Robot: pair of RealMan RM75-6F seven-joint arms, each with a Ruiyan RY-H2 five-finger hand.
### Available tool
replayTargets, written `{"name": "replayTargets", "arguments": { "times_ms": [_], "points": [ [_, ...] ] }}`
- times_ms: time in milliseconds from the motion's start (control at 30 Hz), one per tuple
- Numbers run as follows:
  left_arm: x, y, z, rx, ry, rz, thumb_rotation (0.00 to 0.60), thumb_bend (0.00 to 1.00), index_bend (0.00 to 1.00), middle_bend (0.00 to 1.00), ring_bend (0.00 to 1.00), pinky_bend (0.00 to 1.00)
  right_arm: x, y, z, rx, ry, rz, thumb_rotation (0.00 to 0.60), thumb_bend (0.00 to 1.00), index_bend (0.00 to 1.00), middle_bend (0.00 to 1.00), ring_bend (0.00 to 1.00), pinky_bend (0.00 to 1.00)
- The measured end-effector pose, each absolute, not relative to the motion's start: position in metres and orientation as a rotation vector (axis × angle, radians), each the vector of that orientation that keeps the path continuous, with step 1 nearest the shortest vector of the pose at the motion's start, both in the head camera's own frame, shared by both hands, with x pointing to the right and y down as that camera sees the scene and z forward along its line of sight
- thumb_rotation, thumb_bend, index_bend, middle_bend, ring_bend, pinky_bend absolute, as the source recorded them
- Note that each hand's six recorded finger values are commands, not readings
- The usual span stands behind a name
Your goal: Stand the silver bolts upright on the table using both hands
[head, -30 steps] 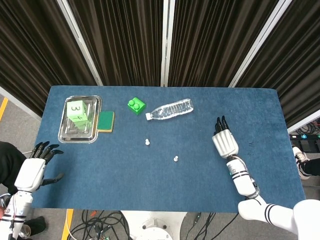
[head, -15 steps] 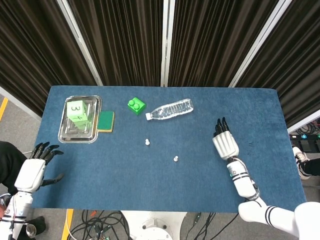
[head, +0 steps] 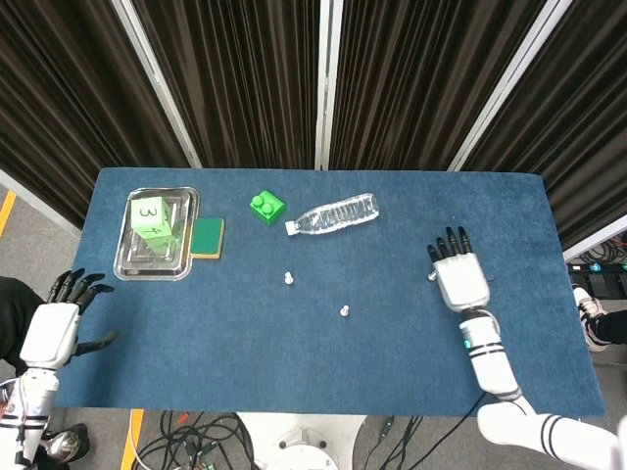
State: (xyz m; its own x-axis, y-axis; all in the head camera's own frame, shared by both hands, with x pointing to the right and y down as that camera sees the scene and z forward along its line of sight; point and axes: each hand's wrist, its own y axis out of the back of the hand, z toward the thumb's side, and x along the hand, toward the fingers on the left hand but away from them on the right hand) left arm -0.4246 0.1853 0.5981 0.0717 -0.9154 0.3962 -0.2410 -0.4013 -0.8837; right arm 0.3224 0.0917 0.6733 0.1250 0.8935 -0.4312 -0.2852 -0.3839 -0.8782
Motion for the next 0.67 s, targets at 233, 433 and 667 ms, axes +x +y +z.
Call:
{"name": "replayTargets", "arguments": {
  "times_ms": [233,433,667],
  "points": [
    [-0.438,0.182,0.589,-1.617,1.186,-1.378,0.6,0.17,0.29,0.15,0.04,0.0,0.377,0.1,0.617,-1.601,-1.002,1.405,0.6,0.19,0.14,0.15,0.0,0.0],
    [-0.445,0.191,0.583,-1.584,1.201,-1.4,0.6,0.17,0.29,0.15,0.04,0.0,0.427,0.142,0.571,-1.682,-1.157,1.342,0.6,0.19,0.12,0.12,0.0,0.0],
    [-0.437,0.208,0.577,-1.583,1.192,-1.387,0.6,0.17,0.29,0.15,0.04,0.0,0.458,0.198,0.538,-1.675,-1.21,1.291,0.6,0.2,0.11,0.11,0.0,0.0]
  ]
}}
